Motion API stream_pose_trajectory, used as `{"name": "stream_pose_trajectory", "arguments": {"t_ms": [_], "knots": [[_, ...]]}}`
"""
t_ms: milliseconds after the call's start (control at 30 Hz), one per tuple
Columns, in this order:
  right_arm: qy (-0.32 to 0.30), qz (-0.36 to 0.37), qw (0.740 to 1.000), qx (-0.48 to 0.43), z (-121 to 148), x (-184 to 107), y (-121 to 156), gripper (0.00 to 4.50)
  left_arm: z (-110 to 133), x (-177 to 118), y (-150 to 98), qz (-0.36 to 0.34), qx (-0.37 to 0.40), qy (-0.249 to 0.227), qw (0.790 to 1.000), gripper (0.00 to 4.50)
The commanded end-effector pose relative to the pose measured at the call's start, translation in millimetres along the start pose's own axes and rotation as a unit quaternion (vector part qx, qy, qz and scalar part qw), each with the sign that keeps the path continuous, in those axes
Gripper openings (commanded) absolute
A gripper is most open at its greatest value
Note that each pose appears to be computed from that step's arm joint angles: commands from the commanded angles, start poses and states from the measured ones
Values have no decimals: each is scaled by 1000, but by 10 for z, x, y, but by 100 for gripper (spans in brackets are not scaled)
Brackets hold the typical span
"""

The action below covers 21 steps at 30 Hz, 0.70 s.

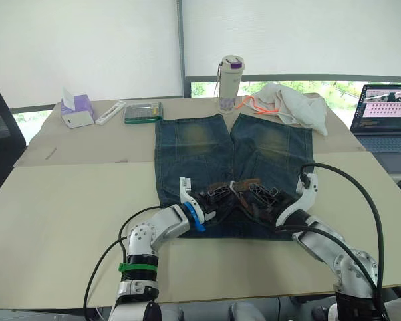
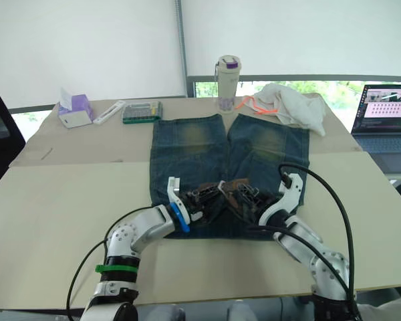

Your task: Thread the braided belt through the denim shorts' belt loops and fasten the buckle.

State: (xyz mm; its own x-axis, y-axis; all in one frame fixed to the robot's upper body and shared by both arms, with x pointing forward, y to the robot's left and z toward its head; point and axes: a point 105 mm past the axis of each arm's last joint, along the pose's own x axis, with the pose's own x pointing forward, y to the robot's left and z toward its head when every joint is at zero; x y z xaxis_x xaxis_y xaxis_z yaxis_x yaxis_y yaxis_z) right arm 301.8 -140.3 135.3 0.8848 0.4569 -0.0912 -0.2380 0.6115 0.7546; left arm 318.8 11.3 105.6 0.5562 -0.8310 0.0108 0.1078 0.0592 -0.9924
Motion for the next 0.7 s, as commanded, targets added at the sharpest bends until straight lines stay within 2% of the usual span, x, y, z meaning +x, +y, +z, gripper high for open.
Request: {"name": "stream_pose_trajectory", "arguments": {"t_ms": [33,100,167,233,300,433,700], "knots": [[-19,12,1000,1,116,-29,86,0,-46,-115,-38,2,59,22,998,239],[-20,23,999,-15,157,-53,142,0,-88,-310,-51,6,120,56,991,313],[-6,50,997,-57,187,-96,246,0,-159,-546,-38,19,195,109,975,382],[2,52,995,-88,229,-126,256,0,-169,-698,-8,33,245,139,959,448],[2,39,994,-106,284,-144,209,0,-137,-767,15,40,274,146,950,448],[12,13,991,-129,442,-253,56,0,64,-895,215,90,318,130,935,448],[52,-32,975,-215,592,-432,-167,0,122,-947,385,116,361,130,916,448]]}}
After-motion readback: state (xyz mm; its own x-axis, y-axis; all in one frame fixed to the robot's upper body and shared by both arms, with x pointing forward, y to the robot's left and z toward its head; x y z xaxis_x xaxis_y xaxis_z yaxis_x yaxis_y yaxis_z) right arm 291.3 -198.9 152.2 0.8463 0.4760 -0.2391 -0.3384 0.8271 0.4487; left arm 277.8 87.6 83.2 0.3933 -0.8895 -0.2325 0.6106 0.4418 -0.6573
